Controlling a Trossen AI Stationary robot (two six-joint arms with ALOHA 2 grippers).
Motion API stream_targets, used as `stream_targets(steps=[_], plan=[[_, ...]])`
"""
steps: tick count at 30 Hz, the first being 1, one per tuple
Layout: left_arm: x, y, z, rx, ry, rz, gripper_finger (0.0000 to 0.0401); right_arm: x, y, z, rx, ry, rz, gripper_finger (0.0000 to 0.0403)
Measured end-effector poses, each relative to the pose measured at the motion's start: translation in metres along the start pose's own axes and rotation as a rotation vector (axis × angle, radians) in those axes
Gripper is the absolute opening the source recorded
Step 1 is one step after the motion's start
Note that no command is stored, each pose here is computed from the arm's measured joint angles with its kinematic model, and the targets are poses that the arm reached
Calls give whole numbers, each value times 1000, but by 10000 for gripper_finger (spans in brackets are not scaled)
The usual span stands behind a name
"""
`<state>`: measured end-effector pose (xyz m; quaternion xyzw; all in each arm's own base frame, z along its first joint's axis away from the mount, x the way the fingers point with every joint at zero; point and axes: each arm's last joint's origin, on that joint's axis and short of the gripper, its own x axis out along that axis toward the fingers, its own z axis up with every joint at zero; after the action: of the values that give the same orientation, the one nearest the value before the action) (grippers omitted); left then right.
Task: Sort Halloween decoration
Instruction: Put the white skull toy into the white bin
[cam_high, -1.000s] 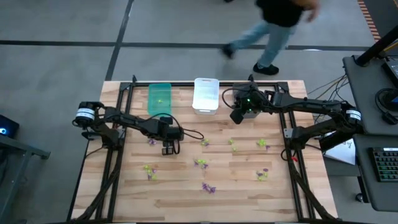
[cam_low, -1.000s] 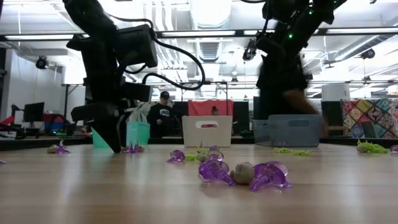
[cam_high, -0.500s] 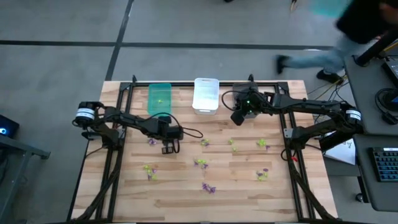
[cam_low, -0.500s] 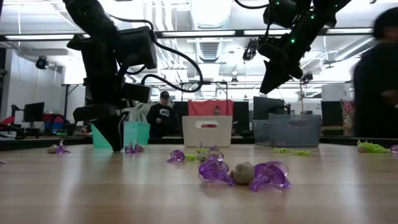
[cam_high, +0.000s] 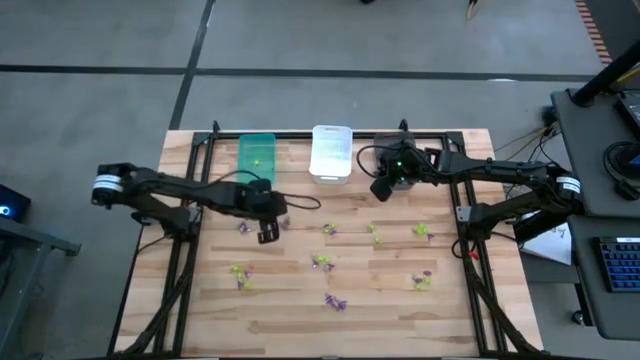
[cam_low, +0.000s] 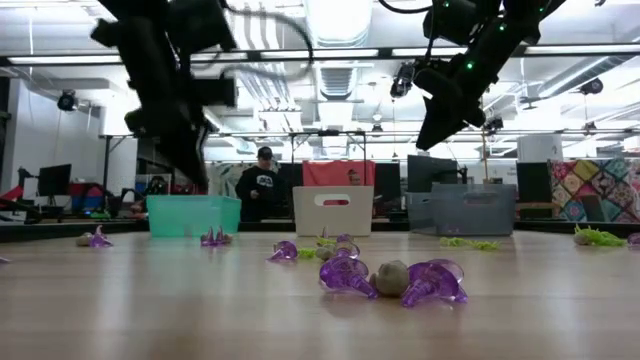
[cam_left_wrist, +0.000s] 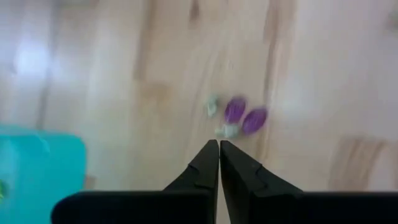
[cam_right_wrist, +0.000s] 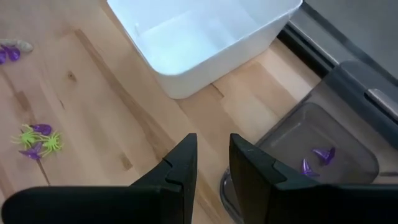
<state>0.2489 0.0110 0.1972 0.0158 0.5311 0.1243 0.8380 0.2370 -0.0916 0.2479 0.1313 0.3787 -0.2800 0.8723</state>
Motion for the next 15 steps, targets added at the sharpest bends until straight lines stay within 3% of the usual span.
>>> stream_targets(steps=[7,15], plan=[[-39,16,6,-52,-218,-24,1,-1,2,11,-45,-110,21,82],[-52,21,-2,-95,-204,-19,1,-1,3,14,-63,-146,26,82]])
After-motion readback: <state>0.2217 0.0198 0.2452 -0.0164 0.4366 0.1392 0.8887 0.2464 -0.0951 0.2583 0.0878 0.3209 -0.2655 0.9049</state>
